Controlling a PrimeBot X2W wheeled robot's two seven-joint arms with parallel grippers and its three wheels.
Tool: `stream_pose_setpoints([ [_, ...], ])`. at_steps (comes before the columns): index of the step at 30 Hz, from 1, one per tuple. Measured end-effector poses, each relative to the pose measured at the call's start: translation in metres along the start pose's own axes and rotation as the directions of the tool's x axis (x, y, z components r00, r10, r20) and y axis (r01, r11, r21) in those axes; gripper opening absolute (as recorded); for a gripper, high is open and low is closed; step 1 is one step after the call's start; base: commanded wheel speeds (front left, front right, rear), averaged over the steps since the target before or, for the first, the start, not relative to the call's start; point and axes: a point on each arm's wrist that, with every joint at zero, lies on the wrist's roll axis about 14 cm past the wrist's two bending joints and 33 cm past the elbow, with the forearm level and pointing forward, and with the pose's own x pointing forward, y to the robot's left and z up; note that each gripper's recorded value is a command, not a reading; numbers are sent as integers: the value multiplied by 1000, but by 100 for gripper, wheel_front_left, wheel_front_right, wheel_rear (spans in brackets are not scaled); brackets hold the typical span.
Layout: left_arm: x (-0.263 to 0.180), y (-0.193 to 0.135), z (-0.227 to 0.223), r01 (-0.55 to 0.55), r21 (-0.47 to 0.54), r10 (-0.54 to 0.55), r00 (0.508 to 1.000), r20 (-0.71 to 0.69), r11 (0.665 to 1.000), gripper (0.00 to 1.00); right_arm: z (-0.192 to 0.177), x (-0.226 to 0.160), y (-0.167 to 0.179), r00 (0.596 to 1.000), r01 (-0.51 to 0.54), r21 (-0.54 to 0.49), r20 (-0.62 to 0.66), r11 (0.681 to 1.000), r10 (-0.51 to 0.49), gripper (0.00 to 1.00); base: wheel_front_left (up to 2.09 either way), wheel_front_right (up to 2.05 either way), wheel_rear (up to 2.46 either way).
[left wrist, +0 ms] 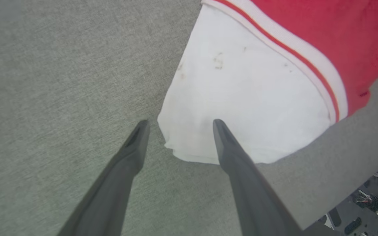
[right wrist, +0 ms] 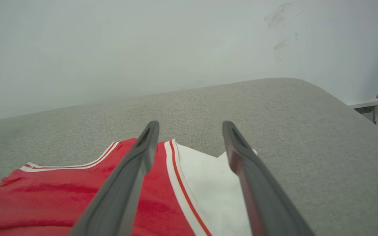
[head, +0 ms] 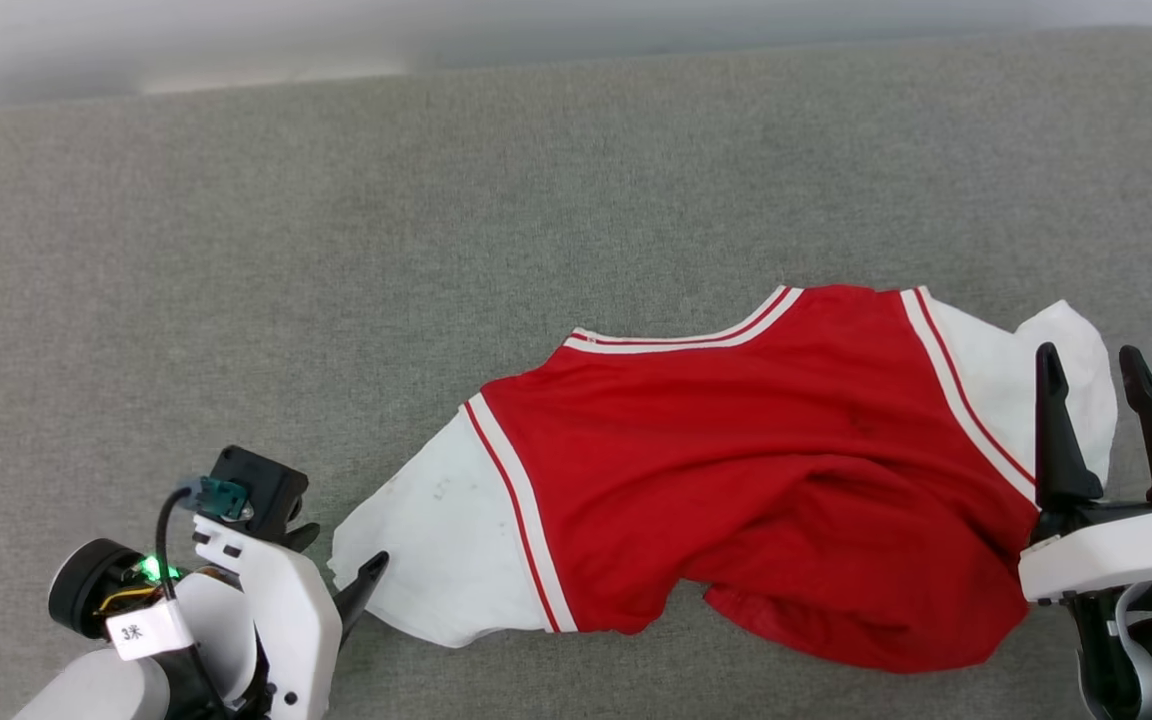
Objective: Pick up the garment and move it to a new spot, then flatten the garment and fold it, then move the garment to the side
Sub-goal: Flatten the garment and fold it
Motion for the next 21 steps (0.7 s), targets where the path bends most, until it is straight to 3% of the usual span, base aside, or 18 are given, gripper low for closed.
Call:
stream_pose_setpoints([
  [15,28,6,-36,-10,-21,7,990,-141,1000,100,-16,9,-1,999,5,-7,-35,1000,-5,100,0,0,0],
  [16,30,5,-38,0,-21,-4,988,-155,1000,68,-16,10,-1,999,4,-8,-34,1000,-4,100,0,0,0],
  [17,31,4,-39,10,-25,-14,987,-163,1000,18,-16,10,-1,999,3,-9,-35,1000,-4,100,0,0,0],
  [18,31,2,-39,20,-28,-25,986,-168,999,0,-16,10,0,999,2,-9,-37,1000,-2,100,0,0,0],
  [21,32,4,-39,11,-31,-16,987,-158,999,0,-15,10,0,999,-1,-18,-35,1000,0,100,0,0,0],
])
